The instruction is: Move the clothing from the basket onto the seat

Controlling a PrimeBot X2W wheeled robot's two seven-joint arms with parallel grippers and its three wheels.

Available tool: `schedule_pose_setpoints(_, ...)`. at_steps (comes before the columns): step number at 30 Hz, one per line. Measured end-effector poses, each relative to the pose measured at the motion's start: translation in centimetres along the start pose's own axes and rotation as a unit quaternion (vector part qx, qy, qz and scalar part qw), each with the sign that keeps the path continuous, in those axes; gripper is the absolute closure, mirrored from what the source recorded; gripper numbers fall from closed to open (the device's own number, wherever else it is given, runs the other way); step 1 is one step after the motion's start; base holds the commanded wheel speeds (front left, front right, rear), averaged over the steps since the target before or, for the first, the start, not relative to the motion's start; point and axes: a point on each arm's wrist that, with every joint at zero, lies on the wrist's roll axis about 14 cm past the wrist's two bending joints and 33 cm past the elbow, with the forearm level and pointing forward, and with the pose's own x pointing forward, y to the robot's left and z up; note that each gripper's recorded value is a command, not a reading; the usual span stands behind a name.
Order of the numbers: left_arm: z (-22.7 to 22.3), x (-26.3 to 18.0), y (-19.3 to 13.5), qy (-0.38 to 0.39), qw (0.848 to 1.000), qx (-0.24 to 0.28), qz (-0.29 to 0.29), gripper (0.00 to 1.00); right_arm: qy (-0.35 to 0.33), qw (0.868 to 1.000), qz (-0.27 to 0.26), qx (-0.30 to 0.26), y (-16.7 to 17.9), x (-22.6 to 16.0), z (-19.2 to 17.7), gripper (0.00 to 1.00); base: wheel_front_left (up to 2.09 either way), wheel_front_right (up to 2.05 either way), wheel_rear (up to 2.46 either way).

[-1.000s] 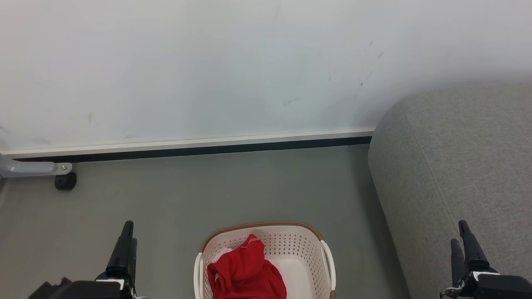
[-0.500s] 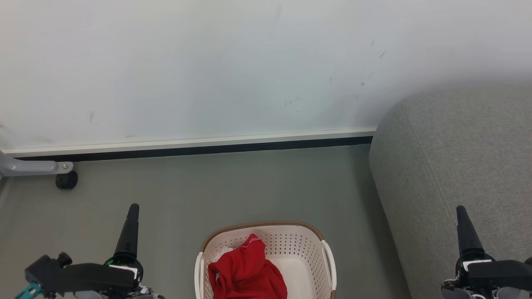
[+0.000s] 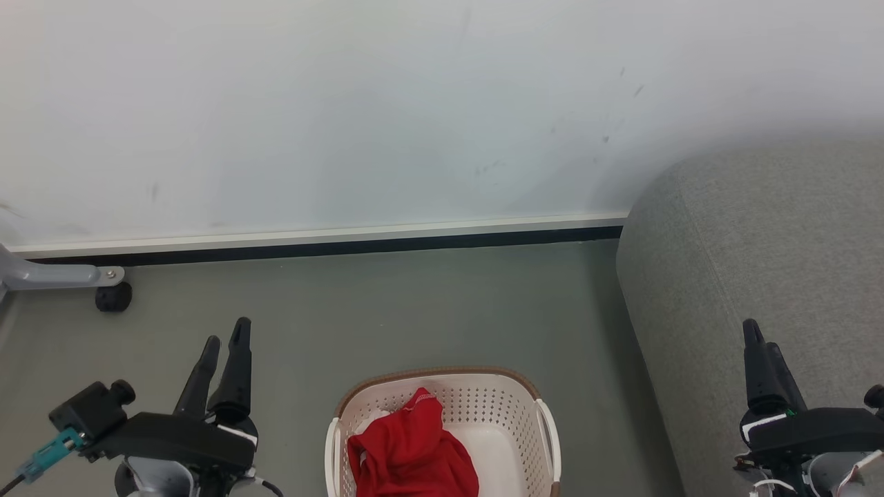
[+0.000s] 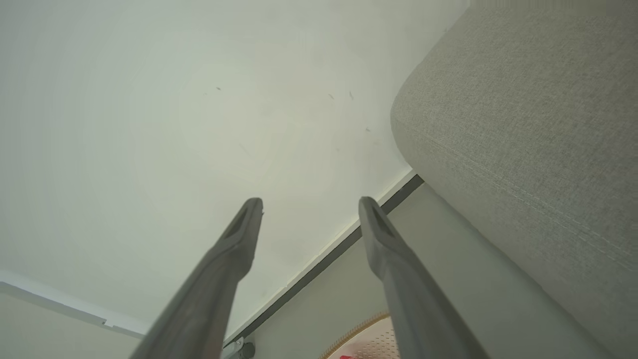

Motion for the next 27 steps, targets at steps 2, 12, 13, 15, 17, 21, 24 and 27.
schedule_pose_setpoints(2,0.1,0.1,-0.3,-0.001,1.000,0.023,-0.004,0.00,-0.001,1.000,0.003,-0.025,0.2,0.0,0.1,0.00,0.00,0.00,0.00)
schedule_pose_setpoints(12,0.5,0.3,-2.0,-0.010,0.990,0.140,-0.029,0.00,-0.007,0.989,0.029,-0.145,1.8,0.4,0.3,0.00,0.00,0.00,0.00)
schedule_pose_setpoints(13,0.5,0.3,-2.1,-0.011,0.988,0.148,-0.032,0.00,-0.008,0.987,0.033,-0.156,1.9,0.4,0.3,0.00,0.00,0.00,0.00)
schedule_pose_setpoints(15,0.4,0.2,-2.3,-0.012,0.985,0.167,-0.035,0.00,-0.008,0.984,0.035,-0.177,2.0,0.4,0.2,0.00,0.00,0.00,0.00)
schedule_pose_setpoints(17,0.5,0.2,-2.5,-0.015,0.983,0.180,-0.037,0.00,-0.009,0.979,0.040,-0.198,2.2,0.4,0.1,0.00,0.00,0.00,0.00)
schedule_pose_setpoints(21,0.5,0.1,-2.6,-0.019,0.976,0.212,-0.041,0.00,-0.010,0.970,0.049,-0.237,2.6,0.3,-0.3,0.00,0.00,0.00,0.00)
schedule_pose_setpoints(24,0.5,0.1,-2.8,-0.023,0.970,0.236,-0.045,0.00,-0.011,0.963,0.054,-0.265,2.8,0.2,-0.4,0.00,0.00,0.00,0.00)
schedule_pose_setpoints(27,0.6,0.0,-2.9,-0.028,0.967,0.250,-0.046,0.00,-0.012,0.956,0.061,-0.288,3.1,0.1,-0.8,0.00,0.00,0.00,0.00)
